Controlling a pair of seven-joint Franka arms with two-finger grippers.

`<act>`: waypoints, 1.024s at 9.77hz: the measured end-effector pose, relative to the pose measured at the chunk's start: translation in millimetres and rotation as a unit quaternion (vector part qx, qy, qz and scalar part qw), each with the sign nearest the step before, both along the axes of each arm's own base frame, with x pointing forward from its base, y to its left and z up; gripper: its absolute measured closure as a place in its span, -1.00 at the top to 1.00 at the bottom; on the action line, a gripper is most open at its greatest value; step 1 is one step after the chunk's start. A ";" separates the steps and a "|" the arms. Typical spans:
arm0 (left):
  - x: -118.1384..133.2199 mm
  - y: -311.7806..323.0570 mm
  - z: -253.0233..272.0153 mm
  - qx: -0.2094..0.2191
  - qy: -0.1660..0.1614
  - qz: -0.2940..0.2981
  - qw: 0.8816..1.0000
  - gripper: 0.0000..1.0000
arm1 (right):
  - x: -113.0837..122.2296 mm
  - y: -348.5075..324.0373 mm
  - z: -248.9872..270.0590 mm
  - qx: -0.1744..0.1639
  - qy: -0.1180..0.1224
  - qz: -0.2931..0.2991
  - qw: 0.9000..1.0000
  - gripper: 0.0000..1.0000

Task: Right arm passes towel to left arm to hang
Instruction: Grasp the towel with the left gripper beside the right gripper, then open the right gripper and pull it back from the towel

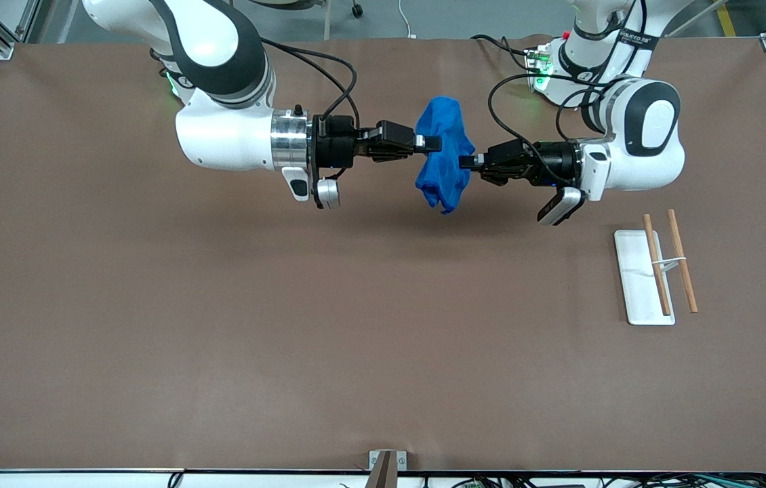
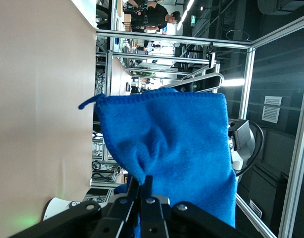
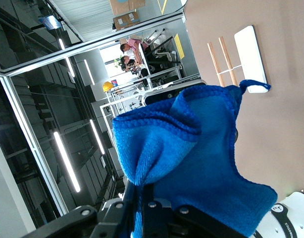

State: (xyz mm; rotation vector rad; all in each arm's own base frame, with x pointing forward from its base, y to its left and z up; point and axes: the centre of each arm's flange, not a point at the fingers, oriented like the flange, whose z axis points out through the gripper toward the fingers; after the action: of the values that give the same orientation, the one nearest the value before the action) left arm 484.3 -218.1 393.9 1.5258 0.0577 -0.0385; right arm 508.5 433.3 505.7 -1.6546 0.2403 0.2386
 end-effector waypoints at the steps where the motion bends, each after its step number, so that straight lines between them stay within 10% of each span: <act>1: 0.6 0.3 0.6 0.000 -0.001 0.001 1.000 -0.95 | 0.0 0.0 -0.1 0.000 0.002 0.000 1.000 -0.85; 3: 4.6 1.6 4.7 0.002 -0.005 0.006 1.000 -0.95 | 2.0 -2.6 -2.4 -0.015 0.006 0.002 1.000 -0.74; 6: 10.5 3.8 16.6 0.037 -0.020 -0.014 0.999 -0.95 | 16.6 -28.1 -9.6 -0.164 0.000 0.022 0.986 -0.06; 10: 26.8 59.5 72.0 0.231 -0.078 -0.066 0.968 -0.95 | 59.2 -136.9 -3.7 -0.409 -0.062 0.033 0.910 1.00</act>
State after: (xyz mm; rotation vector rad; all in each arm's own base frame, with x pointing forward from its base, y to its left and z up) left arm 511.1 -158.6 465.9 1.9922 -0.1736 -0.0112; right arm 567.7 296.5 502.1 -2.5059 0.1973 0.0756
